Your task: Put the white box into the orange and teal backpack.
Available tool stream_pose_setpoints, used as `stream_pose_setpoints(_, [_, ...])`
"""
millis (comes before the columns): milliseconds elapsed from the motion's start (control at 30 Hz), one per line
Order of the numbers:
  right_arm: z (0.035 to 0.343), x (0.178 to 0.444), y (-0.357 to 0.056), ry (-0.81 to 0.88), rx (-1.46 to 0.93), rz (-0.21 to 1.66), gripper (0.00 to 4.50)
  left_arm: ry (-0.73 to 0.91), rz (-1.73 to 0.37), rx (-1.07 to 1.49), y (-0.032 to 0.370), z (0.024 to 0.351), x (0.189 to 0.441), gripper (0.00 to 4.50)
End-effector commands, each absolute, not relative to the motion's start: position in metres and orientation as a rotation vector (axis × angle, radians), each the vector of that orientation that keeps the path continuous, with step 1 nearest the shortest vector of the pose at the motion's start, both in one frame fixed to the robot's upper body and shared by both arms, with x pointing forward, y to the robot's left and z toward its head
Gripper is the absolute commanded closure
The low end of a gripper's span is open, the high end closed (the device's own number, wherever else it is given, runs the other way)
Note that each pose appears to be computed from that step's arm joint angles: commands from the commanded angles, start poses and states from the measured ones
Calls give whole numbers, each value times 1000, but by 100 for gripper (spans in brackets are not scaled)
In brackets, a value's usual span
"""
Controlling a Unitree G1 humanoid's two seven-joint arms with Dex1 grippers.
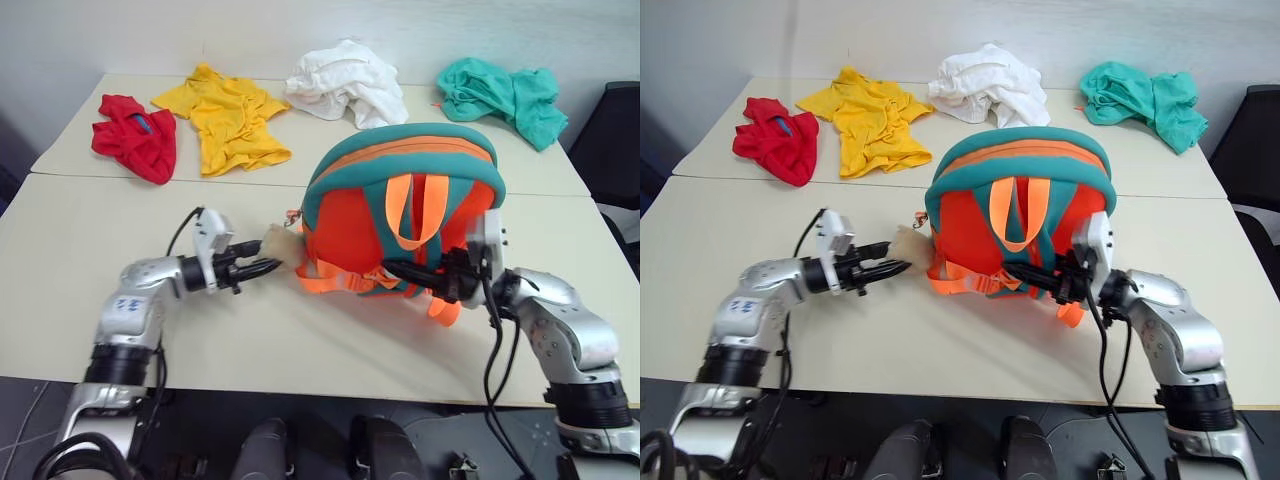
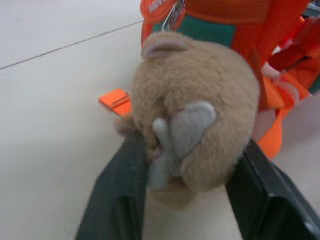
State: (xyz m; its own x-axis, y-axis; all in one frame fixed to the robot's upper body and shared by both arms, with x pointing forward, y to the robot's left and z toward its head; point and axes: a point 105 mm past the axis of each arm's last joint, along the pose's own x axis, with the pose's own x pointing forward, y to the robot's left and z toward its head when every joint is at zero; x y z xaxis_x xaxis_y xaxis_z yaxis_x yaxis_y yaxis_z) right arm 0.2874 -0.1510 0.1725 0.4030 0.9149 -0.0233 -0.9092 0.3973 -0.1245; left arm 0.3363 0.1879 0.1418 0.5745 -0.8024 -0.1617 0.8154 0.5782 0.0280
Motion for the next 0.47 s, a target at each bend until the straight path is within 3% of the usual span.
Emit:
stream_pose_setpoints(33, [177, 283, -187, -85, -250, 1087, 166, 81, -854, 136, 233, 162, 321, 80])
stream_pose_setpoints(133, [172, 274, -223, -32, -317, 1039, 69, 177, -855, 265, 268, 148, 286, 0])
stream_pose_setpoints(200, [167, 270, -250, 7, -361, 981, 2, 225, -827, 277, 283, 142, 266, 0])
stream_pose_setpoints(333, [155, 266, -289, 60, -456, 900, 2, 254, -758, 388, 301, 134, 239, 0])
stream_pose_setpoints(467, [147, 270, -293, 66, -482, 899, 2, 207, -704, 415, 304, 138, 237, 0])
